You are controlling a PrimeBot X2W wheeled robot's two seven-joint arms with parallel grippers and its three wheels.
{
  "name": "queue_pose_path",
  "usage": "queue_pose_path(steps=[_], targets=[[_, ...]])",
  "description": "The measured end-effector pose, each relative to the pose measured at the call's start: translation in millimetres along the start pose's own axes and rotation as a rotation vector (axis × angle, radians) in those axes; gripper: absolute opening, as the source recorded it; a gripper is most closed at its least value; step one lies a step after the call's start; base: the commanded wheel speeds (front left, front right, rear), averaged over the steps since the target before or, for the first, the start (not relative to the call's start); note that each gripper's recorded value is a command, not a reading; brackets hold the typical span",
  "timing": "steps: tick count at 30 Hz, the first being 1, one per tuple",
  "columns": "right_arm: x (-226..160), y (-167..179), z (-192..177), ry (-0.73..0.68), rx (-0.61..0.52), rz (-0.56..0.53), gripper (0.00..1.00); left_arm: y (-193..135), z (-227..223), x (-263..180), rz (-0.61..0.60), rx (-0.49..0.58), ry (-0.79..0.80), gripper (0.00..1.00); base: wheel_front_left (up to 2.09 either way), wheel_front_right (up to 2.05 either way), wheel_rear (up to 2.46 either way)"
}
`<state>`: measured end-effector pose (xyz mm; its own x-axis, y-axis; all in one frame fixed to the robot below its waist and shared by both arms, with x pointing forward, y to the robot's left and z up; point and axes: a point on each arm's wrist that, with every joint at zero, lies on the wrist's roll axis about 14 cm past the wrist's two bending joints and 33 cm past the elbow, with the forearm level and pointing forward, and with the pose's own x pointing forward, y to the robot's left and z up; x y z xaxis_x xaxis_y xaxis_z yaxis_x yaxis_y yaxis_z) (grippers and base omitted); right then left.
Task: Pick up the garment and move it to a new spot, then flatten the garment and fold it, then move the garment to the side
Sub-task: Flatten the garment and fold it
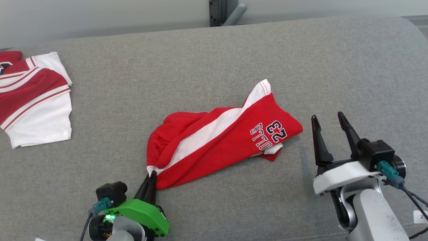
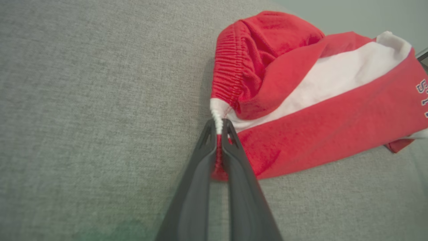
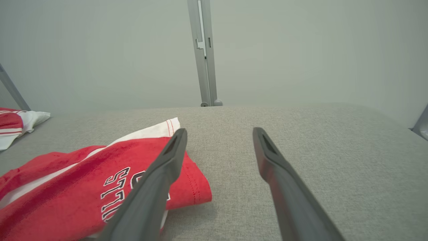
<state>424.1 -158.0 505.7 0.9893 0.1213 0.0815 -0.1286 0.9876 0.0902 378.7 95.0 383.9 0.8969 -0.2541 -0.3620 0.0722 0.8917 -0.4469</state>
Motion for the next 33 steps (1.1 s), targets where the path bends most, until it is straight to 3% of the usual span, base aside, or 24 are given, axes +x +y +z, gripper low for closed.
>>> queue_pose_path(steps=[4,5,6,7,8,22,33], targets=[[3,17,-37,0.126,0.019,0.047,1.0,3,2,-2,0.014,-0.007,-0.024,0.0,0.0,0.0,0.0],[4,20,-43,0.144,0.022,0.057,1.0,3,3,-2,0.015,-0.01,-0.03,0.11,0.0,0.0,0.0],[7,24,-46,0.159,0.024,0.067,1.0,3,4,-3,0.018,-0.006,-0.037,0.42,0.0,0.0,0.0],[10,26,-47,0.165,0.027,0.076,1.0,4,6,-3,0.02,-0.006,-0.045,0.82,0.0,0.0,0.0],[12,29,-49,0.171,0.032,0.082,1.0,6,8,-4,0.027,-0.007,-0.054,1.0,0.0,0.0,0.0],[62,49,-39,0.186,0.031,0.15,1.0,18,45,-18,0.064,0.017,-0.206,1.0,0.0,0.0,0.0],[104,64,-71,0.436,0.024,0.202,1.0,31,68,-38,0.101,0.03,-0.298,1.0,0.0,0.0,0.0]])
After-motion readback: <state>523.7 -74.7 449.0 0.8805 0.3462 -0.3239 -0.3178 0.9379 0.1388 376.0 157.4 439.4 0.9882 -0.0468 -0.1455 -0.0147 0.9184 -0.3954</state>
